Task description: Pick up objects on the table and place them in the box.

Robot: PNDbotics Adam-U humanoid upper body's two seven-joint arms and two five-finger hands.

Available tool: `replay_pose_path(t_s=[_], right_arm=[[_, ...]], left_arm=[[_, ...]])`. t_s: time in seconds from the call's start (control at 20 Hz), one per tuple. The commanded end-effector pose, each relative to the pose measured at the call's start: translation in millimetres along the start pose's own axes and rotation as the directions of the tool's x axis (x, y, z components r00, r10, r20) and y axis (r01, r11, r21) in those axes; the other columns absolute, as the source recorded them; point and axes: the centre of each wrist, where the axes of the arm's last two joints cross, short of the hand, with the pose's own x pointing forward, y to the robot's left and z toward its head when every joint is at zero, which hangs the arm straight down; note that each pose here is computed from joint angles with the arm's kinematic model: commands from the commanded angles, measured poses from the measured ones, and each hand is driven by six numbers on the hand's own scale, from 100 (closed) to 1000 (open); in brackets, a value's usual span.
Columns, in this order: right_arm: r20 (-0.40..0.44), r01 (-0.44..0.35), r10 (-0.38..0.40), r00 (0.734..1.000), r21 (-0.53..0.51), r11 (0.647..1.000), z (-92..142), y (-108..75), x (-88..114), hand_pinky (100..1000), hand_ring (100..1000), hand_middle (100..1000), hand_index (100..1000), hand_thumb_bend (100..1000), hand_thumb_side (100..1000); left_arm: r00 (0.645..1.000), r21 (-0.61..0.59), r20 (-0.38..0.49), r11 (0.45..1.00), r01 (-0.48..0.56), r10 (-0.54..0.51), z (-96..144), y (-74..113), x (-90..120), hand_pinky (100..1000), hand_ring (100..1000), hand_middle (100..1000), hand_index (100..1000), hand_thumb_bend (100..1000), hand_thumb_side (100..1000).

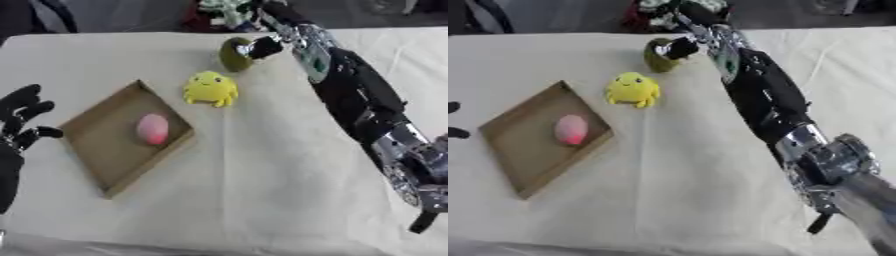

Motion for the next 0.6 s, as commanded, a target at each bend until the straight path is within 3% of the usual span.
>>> replay_pose_path(t_s=[0.05, 0.6], right_arm=[[-0.046, -0.019, 0.018, 0.999, -0.018, 1.000, -1, -14.0, -7, 732, 797, 867, 928, 322, 434], [-0.121, -0.007, 0.024, 0.992, 0.135, 0.991, 2, 18.5, -17, 736, 798, 846, 927, 323, 440]], left_arm=[[1.000, -0.019, 0.023, 1.000, 0.022, -0.021, -4, 1.7, 8, 582, 809, 843, 720, 100, 689], [0.999, -0.025, 0.025, 0.999, 0.021, -0.020, -4, 1.1, 8, 582, 810, 843, 720, 100, 689]])
